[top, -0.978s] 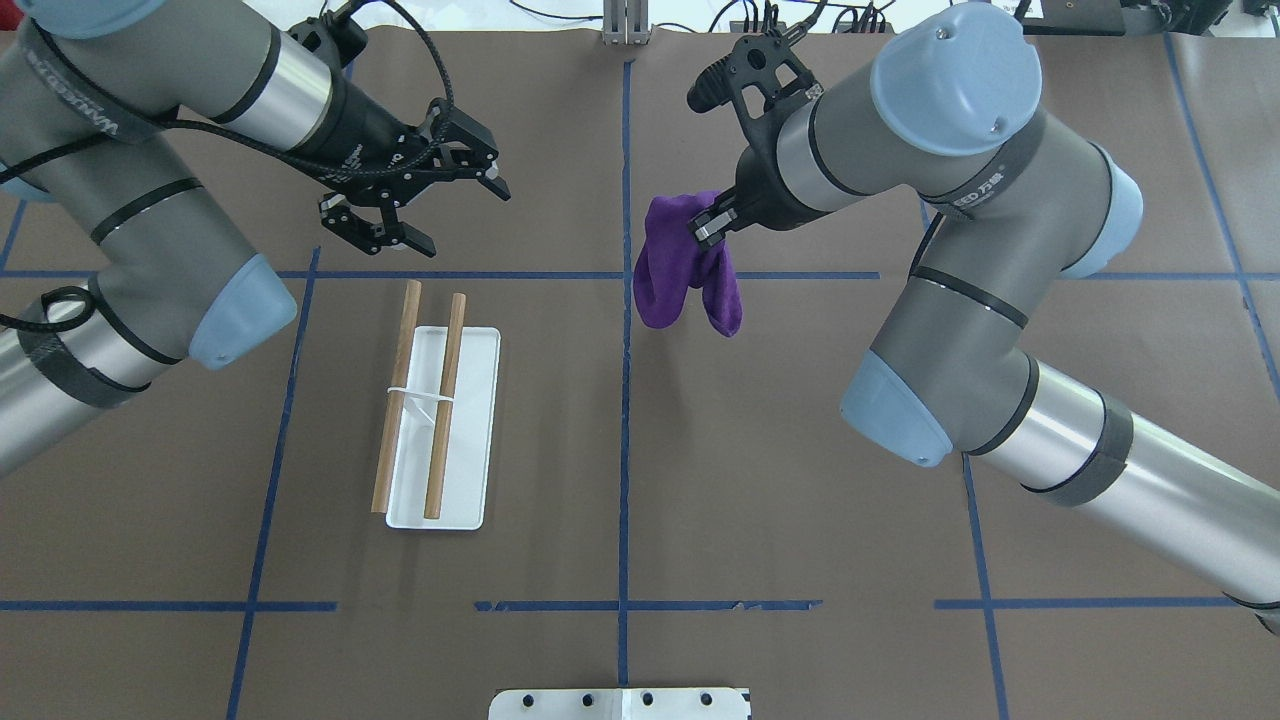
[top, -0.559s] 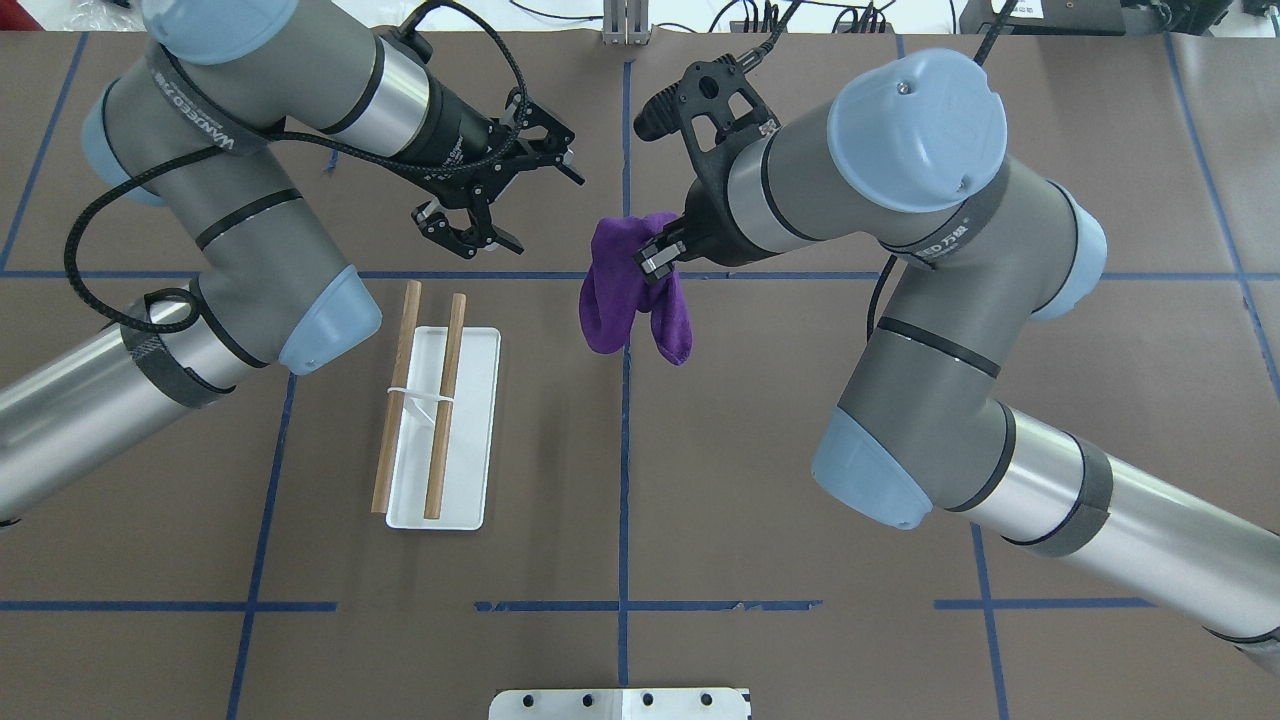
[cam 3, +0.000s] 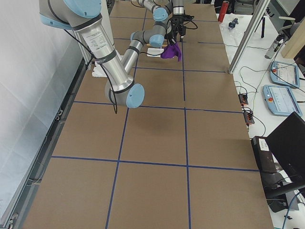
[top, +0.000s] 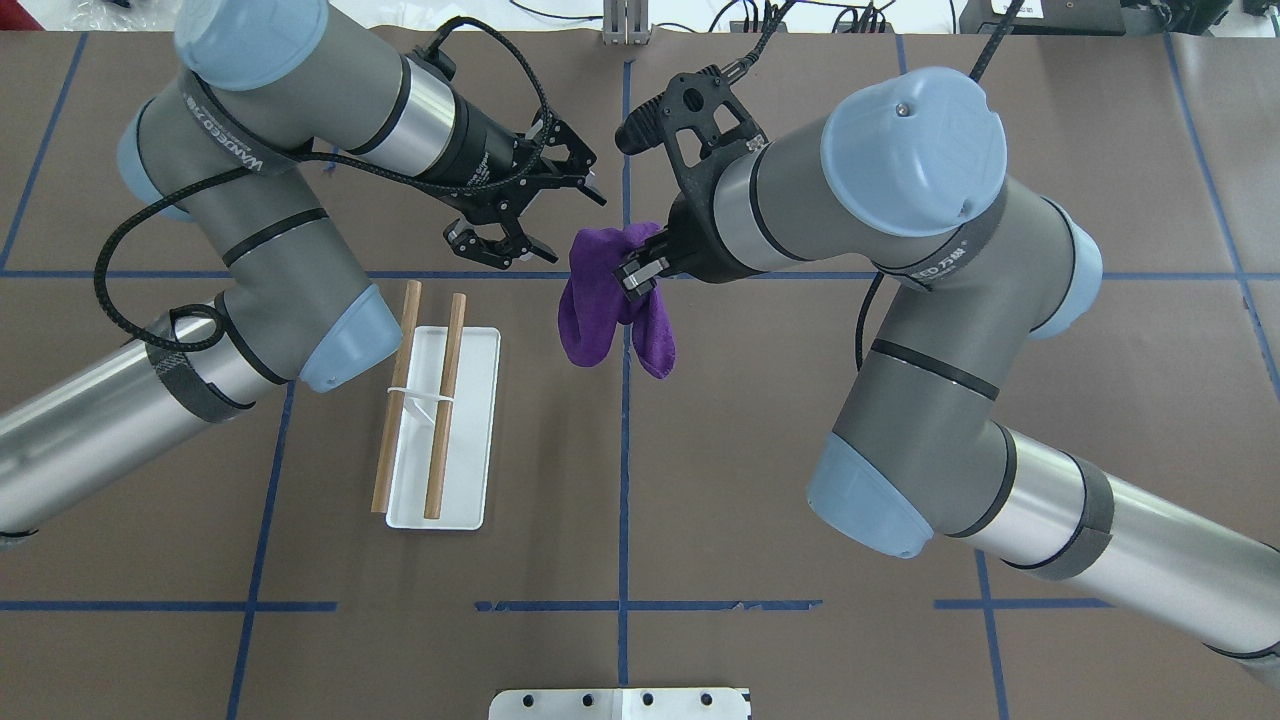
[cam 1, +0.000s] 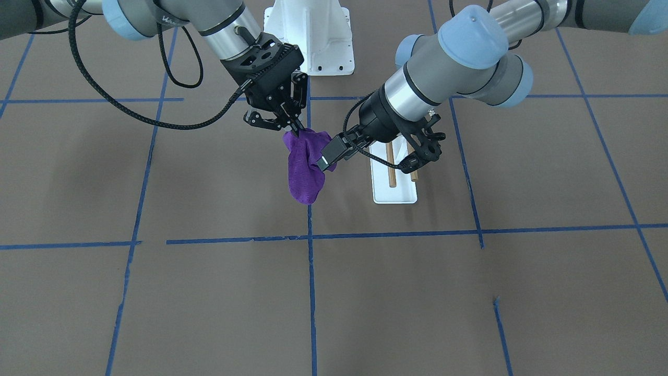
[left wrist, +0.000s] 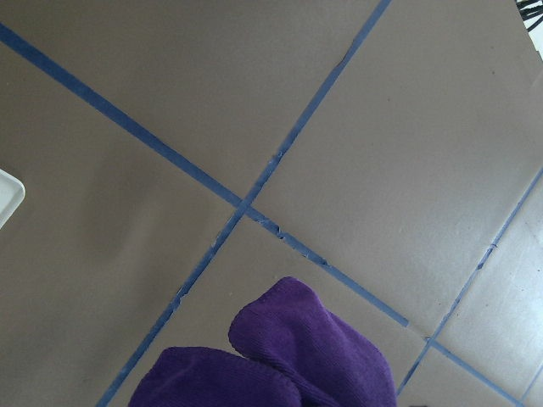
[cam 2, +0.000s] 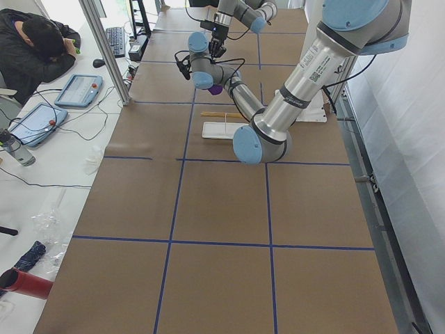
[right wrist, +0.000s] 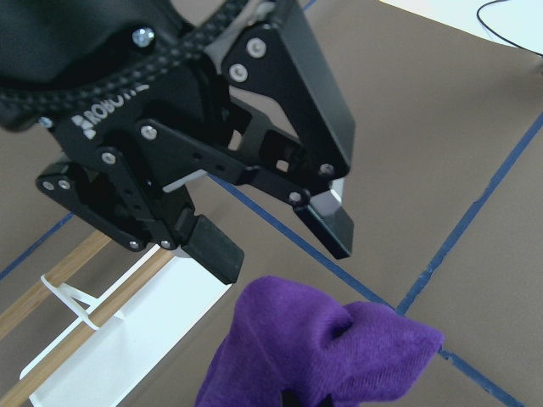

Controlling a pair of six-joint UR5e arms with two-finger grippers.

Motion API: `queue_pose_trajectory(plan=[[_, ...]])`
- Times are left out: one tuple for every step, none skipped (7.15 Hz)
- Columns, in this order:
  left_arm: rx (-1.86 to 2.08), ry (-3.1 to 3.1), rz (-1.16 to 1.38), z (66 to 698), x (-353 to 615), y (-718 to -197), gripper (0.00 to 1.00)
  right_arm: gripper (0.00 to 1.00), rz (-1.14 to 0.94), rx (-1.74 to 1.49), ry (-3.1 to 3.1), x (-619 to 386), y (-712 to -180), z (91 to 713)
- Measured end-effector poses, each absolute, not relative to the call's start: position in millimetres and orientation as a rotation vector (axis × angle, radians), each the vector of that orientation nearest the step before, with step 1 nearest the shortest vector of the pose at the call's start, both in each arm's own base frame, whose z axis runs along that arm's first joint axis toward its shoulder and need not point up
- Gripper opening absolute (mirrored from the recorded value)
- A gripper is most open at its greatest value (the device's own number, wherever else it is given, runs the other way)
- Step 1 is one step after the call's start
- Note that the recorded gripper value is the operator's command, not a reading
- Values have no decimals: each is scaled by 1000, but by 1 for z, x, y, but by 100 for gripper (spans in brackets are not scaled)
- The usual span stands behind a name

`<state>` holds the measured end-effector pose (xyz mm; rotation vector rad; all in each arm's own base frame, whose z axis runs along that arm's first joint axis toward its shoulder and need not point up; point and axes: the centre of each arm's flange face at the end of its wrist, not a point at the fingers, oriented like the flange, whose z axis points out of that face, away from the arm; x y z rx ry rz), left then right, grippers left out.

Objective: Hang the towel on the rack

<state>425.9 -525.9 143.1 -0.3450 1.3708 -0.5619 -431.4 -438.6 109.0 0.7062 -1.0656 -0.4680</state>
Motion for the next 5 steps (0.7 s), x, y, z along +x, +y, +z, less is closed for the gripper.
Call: queue_pose_trajectory(plan=[[-353, 1372, -554, 141, 430, -521, 60, 0, -466, 708, -1070, -431, -438, 106], [-360, 1373, -544, 140, 435, -515, 52, 0, -465, 708, -1071, -431, -438, 106], [-364, 1376, -536, 138, 438, -511, 38, 0, -465, 708, -1071, -431, -438, 105], [-365, 1379, -530, 136, 438, -508, 18, 0, -465, 708, -1071, -431, -438, 106], [-365, 1379, -529, 136, 438, -507, 15, 0, -465, 707, -1071, -431, -438, 106]])
